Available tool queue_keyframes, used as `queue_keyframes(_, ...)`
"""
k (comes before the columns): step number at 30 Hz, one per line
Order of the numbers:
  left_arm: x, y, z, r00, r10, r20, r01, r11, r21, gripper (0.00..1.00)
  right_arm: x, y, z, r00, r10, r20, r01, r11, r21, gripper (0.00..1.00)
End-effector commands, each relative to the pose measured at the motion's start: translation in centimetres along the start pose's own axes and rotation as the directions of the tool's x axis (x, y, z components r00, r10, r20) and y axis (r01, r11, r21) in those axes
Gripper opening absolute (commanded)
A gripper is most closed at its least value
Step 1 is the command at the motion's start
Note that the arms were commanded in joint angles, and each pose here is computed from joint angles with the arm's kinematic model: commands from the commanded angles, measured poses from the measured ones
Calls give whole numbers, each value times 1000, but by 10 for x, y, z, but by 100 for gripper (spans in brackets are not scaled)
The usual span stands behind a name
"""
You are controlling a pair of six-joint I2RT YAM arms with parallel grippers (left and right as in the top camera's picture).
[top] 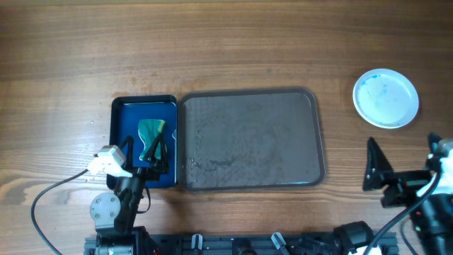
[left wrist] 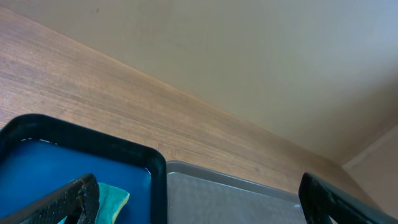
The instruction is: Clean dirty plates on tray and stack at the side
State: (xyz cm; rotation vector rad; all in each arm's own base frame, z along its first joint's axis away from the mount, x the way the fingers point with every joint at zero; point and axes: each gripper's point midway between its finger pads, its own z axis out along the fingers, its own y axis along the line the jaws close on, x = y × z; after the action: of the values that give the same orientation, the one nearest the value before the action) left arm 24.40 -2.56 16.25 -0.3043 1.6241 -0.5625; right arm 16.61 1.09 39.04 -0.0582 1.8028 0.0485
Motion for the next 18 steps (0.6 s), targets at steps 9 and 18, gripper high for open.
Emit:
queue_keyframes(9, 0, 2, -1, 1000, -9, 4, 9, 1000, -9, 100, 88, 23, 67, 976, 27, 214, -1, 993, -119, 100)
queue_keyframes(18, 0, 2, -1, 1000, -9, 4, 10, 1000, -9, 100, 109, 35, 99, 935, 39, 353, 26, 984, -176, 100)
